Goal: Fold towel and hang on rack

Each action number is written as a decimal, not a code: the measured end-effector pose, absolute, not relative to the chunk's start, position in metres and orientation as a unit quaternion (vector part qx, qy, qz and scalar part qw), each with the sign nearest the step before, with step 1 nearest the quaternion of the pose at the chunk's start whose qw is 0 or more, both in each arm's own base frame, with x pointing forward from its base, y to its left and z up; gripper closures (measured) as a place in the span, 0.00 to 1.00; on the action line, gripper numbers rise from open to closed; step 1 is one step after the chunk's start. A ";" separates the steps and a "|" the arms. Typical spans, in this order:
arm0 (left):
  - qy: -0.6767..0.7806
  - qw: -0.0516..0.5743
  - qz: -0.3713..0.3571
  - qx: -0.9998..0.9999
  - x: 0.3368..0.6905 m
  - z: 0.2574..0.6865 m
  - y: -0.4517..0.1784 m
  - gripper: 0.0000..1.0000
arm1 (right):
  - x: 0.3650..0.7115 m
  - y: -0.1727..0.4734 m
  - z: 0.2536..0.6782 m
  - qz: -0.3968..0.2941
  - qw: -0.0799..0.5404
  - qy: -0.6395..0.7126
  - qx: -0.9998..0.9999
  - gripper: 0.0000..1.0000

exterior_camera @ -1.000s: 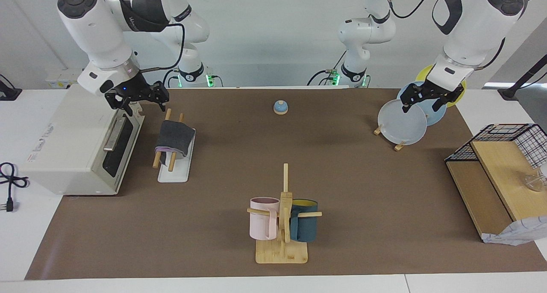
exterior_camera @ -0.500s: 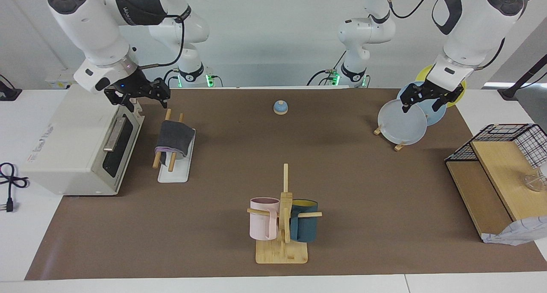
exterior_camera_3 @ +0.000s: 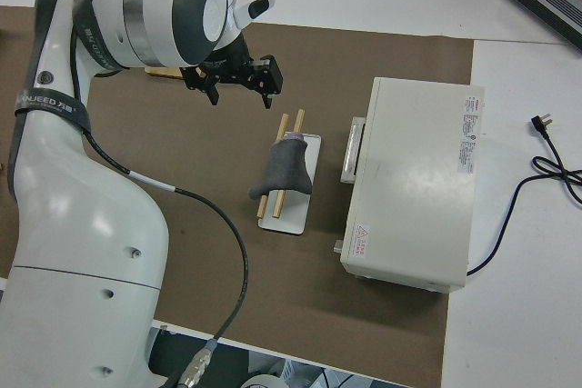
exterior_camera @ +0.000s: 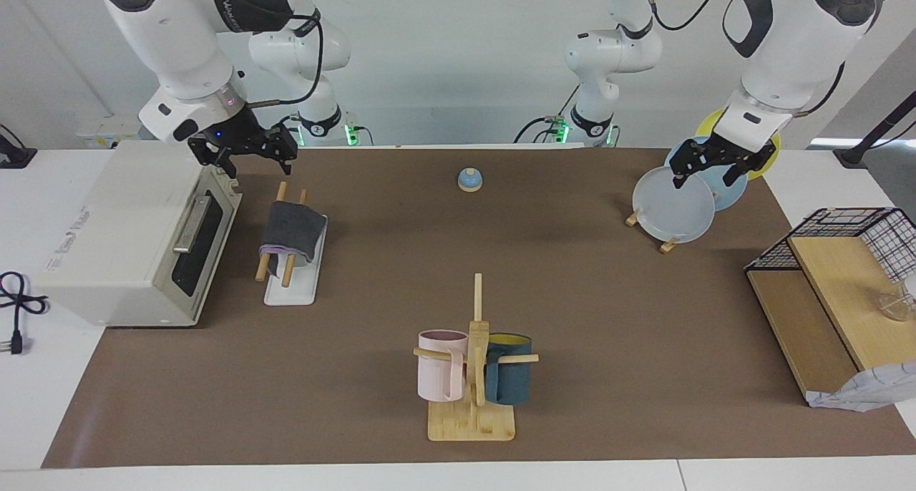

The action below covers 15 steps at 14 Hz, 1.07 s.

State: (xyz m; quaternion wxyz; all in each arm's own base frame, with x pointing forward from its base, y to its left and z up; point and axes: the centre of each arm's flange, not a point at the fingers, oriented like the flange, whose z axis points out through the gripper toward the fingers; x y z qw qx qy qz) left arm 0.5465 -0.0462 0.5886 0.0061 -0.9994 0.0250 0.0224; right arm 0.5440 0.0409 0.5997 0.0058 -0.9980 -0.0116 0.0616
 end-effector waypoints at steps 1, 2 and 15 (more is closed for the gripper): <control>0.025 0.006 0.022 -0.999 0.546 0.589 -0.046 0.00 | 0.543 0.039 0.601 0.061 0.006 -0.004 -0.998 0.00; 0.025 0.006 0.022 -0.999 0.546 0.589 -0.046 0.00 | 0.544 0.037 0.602 0.059 0.006 0.004 -0.998 0.00; 0.025 0.006 0.022 -0.999 0.546 0.589 -0.046 0.00 | 0.542 0.031 0.610 0.051 0.006 0.016 -0.999 0.00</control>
